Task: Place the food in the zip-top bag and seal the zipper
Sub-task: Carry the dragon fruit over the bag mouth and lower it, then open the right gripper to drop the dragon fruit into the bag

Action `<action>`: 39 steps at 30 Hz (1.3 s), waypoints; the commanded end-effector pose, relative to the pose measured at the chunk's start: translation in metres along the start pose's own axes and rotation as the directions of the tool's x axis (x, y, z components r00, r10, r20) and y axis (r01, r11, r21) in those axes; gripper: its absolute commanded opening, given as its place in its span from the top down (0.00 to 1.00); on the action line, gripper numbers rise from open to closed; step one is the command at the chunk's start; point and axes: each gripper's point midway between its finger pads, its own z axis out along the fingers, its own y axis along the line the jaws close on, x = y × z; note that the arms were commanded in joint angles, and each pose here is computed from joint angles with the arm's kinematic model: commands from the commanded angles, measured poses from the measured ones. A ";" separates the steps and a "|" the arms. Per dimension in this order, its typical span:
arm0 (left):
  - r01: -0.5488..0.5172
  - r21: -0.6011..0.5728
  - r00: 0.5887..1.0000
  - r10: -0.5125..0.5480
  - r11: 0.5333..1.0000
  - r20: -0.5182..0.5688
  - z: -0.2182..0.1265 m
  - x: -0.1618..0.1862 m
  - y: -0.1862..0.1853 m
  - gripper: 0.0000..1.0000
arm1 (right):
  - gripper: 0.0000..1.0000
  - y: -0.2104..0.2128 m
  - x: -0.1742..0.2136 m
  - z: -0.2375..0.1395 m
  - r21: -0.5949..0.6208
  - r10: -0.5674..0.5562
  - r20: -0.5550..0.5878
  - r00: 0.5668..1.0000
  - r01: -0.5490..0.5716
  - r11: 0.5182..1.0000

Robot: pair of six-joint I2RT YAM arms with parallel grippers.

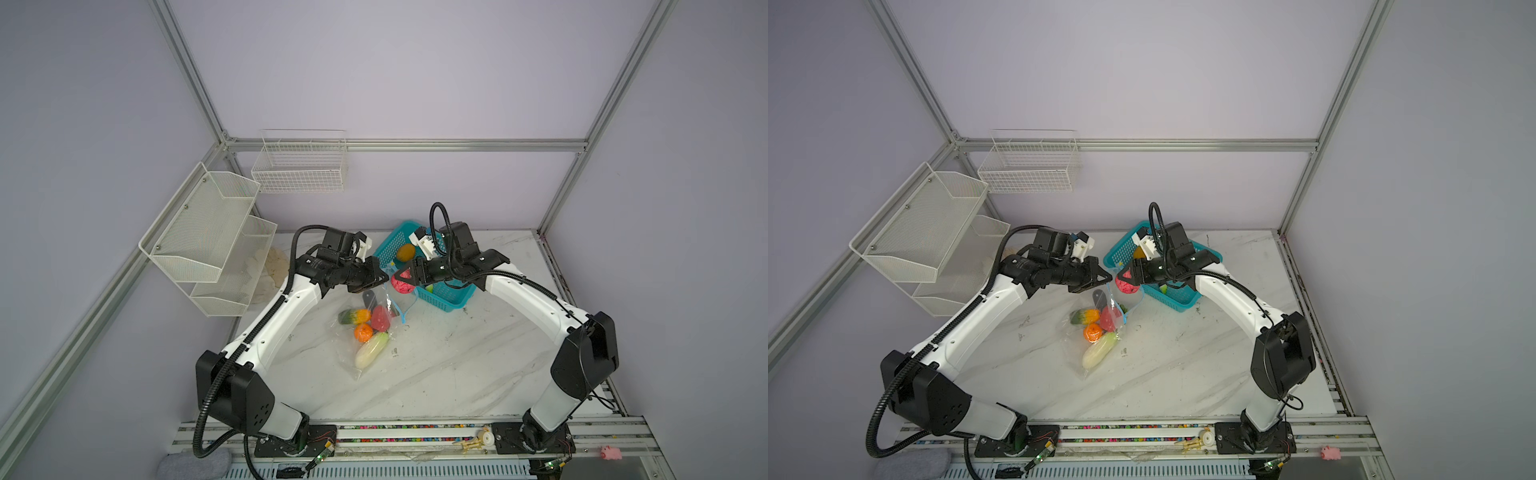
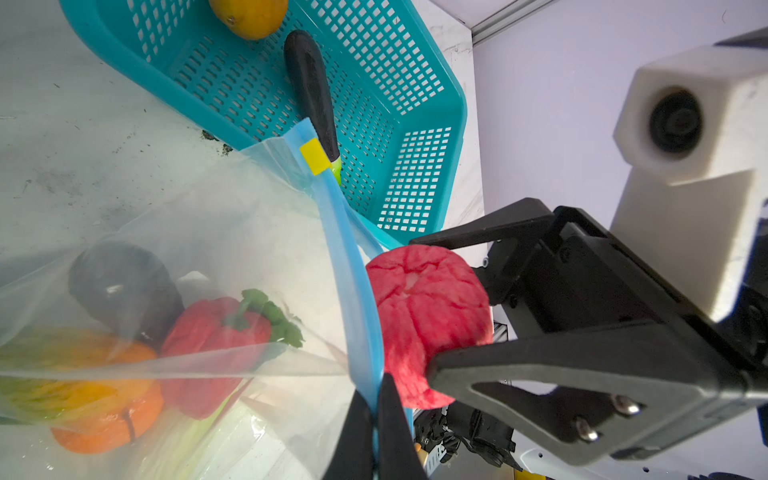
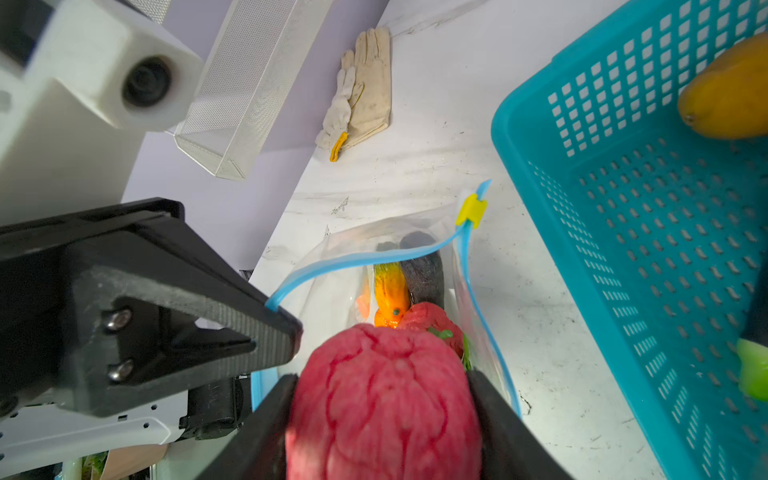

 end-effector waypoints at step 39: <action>-0.066 0.080 0.997 0.062 0.995 0.051 -0.010 -0.007 -0.027 1.00 | 0.28 0.002 0.010 0.041 0.011 -0.003 -0.081 0.997 0.004 1.000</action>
